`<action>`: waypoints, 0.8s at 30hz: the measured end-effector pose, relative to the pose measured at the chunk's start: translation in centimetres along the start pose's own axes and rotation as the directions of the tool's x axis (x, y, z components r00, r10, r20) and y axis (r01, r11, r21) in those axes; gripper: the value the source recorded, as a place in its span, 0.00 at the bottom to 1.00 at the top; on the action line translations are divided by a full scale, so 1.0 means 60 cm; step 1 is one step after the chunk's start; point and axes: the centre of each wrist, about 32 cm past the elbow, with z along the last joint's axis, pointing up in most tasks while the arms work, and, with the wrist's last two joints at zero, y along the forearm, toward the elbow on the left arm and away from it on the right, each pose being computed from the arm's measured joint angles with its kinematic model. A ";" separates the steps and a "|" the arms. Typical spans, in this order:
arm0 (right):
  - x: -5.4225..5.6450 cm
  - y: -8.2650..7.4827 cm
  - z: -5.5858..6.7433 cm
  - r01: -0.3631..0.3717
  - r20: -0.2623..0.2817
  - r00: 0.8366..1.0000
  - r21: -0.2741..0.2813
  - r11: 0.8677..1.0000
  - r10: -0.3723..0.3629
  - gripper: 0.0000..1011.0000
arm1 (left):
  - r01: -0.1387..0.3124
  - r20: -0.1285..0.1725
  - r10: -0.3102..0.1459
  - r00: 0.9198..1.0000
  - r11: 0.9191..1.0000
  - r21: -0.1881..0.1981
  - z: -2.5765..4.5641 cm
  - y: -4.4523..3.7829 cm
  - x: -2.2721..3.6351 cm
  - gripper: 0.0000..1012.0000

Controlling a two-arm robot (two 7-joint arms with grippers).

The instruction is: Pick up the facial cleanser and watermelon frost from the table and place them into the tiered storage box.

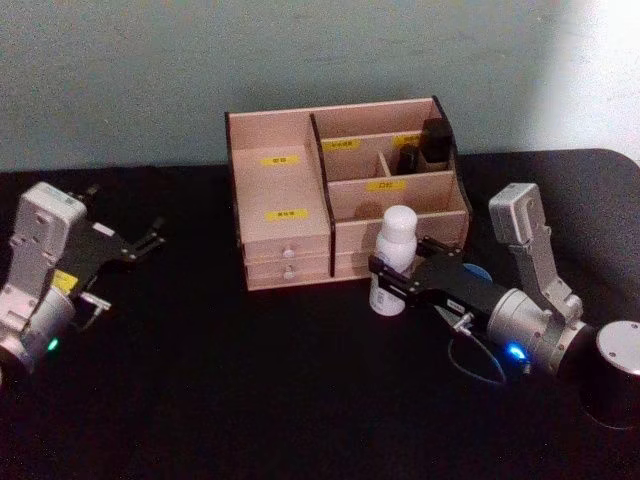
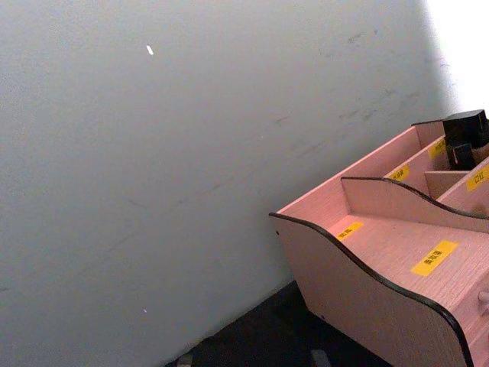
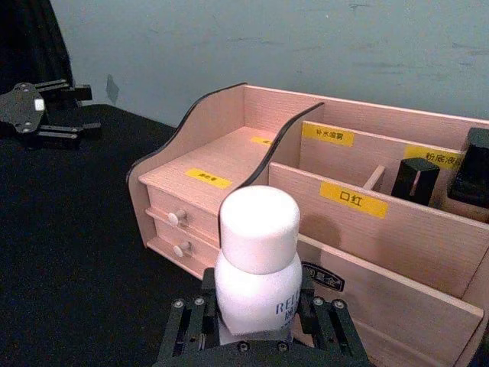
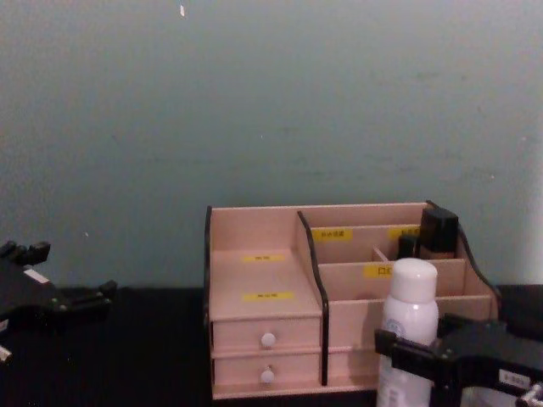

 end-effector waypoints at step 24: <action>0.005 -0.020 0.015 -0.051 -0.022 0.998 0.009 0.999 0.051 0.59 | 0.000 0.000 0.000 1.000 1.000 0.000 0.000 0.000 0.0000 0.99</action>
